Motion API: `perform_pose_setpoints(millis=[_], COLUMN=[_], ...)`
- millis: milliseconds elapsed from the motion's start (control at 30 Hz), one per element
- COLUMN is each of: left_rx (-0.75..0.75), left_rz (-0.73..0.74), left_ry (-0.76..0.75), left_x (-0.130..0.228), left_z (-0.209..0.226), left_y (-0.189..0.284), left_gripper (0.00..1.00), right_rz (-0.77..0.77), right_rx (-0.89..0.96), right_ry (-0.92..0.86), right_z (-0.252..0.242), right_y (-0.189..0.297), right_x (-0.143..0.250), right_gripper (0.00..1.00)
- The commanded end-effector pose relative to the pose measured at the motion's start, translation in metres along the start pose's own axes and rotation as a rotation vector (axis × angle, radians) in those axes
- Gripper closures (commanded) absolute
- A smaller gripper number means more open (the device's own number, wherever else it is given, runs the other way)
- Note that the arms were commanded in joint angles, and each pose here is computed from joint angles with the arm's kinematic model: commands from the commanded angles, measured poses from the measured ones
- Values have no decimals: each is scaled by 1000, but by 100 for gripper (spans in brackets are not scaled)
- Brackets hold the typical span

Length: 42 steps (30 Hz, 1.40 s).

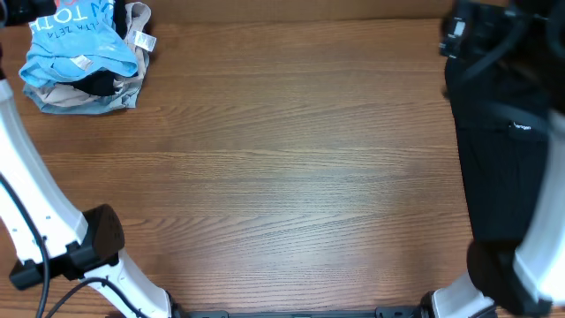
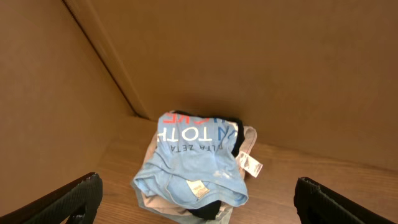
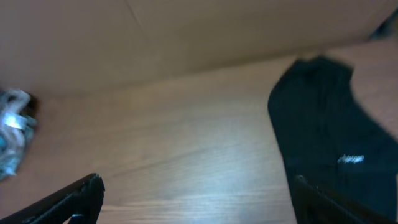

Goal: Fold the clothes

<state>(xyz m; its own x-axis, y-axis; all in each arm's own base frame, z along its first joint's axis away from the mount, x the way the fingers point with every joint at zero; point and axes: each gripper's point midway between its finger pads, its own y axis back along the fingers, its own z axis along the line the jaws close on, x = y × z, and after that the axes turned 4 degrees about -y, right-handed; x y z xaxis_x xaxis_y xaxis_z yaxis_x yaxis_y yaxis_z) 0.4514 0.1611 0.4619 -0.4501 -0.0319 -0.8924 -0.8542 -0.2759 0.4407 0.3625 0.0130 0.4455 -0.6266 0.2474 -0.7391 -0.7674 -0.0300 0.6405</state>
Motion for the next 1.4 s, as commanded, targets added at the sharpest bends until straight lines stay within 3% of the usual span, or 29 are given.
perform_pose_setpoints(millis=[0, 233, 567, 933, 1167, 1367], left_rx=[17, 18, 18, 18, 18, 18], left_rz=[73, 80, 80, 80, 80, 80], left_ry=[15, 15, 15, 15, 15, 15], left_x=[20, 22, 22, 22, 22, 22], left_z=[-4, -5, -5, -5, -5, -5], left_y=[-26, -28, -28, -28, -28, -28], left_gripper=[0, 0, 0, 0, 0, 0], right_rz=[-142, -251, -263, -159, -233, -322], right_rx=[-20, -50, -54, -58, -160, -264], right_ry=[7, 7, 7, 27, 69, 78], right_z=[-1, -2, -2, 10, 43, 49], right_y=[62, 116, 123, 64, 7, -28], right_x=[-9, -5, -3, -2, 3, 42], right_gripper=[0, 0, 0, 0, 0, 0])
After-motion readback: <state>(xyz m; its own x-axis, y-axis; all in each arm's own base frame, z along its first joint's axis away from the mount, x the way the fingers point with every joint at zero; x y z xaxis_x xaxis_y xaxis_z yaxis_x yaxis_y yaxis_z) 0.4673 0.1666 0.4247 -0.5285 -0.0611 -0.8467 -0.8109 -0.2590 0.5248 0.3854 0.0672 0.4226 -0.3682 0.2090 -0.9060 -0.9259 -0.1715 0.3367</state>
